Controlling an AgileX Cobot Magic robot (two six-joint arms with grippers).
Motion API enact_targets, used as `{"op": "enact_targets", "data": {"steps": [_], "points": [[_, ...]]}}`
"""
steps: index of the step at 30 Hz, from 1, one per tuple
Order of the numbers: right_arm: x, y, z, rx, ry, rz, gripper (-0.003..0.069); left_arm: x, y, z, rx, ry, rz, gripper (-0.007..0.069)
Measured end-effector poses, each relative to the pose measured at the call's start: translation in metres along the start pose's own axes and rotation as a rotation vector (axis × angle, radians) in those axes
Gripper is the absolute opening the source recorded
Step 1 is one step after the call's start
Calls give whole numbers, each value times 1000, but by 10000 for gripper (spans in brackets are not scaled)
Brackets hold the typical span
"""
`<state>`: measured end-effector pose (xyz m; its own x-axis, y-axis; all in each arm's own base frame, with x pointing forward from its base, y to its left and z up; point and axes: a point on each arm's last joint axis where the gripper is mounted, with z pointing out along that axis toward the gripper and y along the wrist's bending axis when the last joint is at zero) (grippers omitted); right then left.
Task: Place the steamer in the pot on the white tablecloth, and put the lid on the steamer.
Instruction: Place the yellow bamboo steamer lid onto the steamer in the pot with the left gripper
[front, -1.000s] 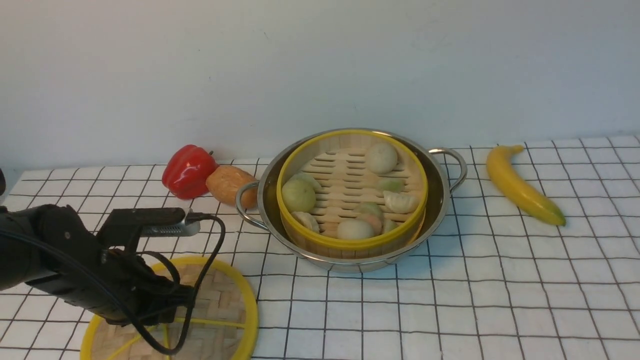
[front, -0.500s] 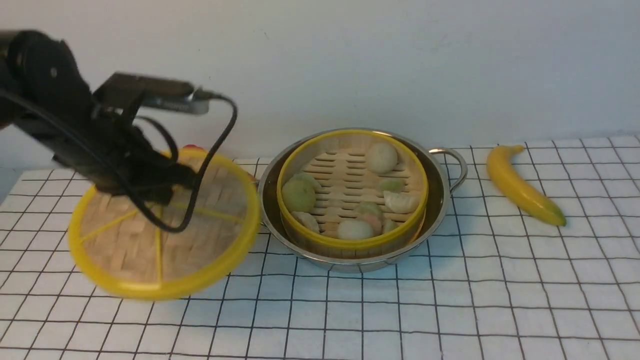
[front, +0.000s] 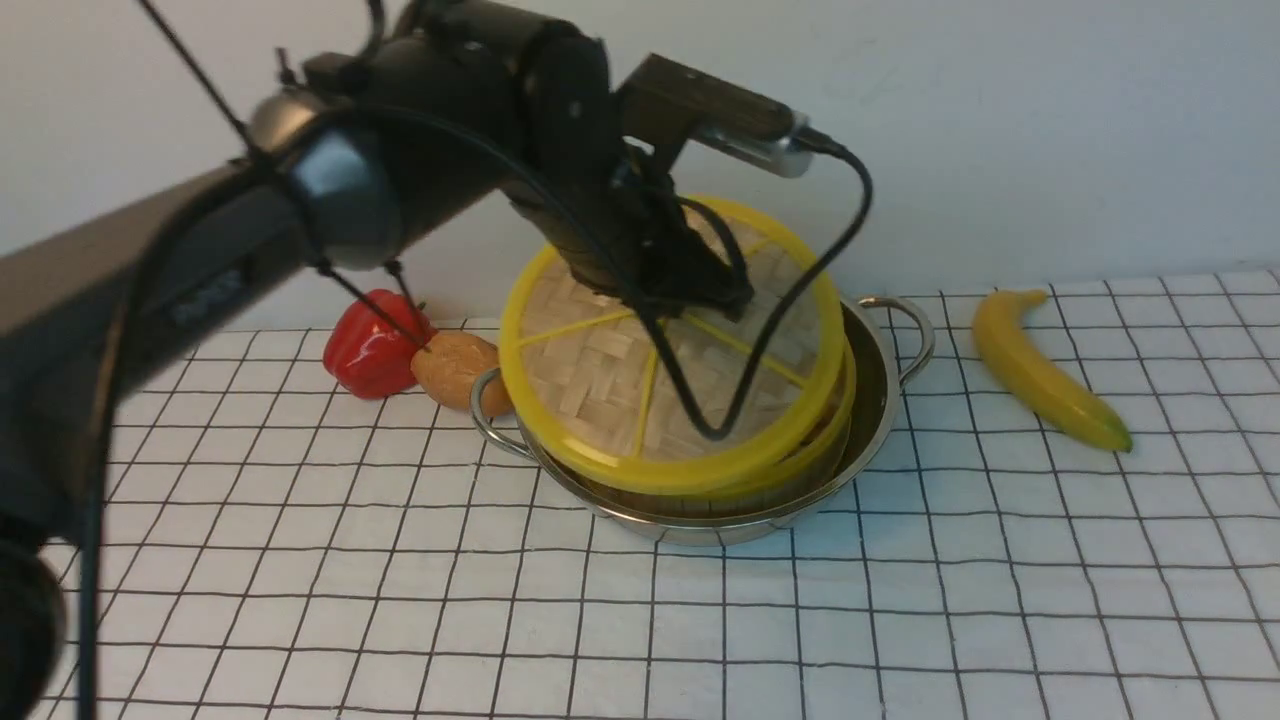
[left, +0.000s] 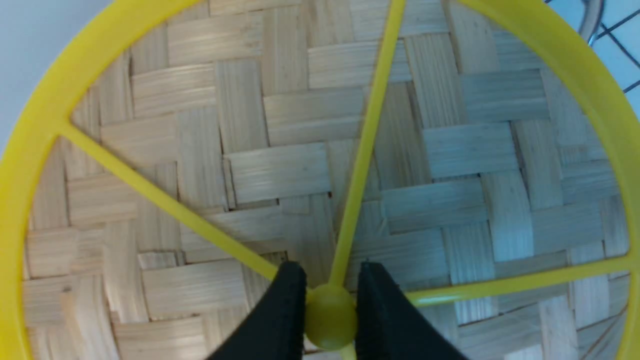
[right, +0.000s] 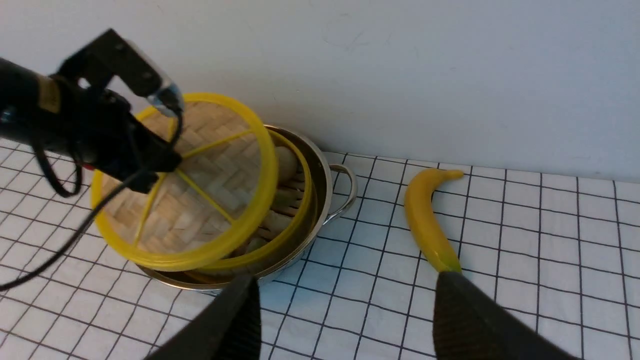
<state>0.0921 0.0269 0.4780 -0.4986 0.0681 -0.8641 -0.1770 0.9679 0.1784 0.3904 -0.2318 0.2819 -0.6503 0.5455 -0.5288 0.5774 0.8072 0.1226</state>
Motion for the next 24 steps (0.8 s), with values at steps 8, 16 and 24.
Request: {"op": "enact_targets", "data": {"steps": [8, 16, 24], "points": [[0, 2, 0, -18, 5, 15, 456, -13, -10, 22, -21, -7, 41, 117], [0, 2, 0, -18, 5, 18, 456, -14, -8, 24, -45, -7, 37, 117], [0, 2, 0, -18, 5, 19, 456, -14, -8, 27, -44, -5, 31, 117]]}}
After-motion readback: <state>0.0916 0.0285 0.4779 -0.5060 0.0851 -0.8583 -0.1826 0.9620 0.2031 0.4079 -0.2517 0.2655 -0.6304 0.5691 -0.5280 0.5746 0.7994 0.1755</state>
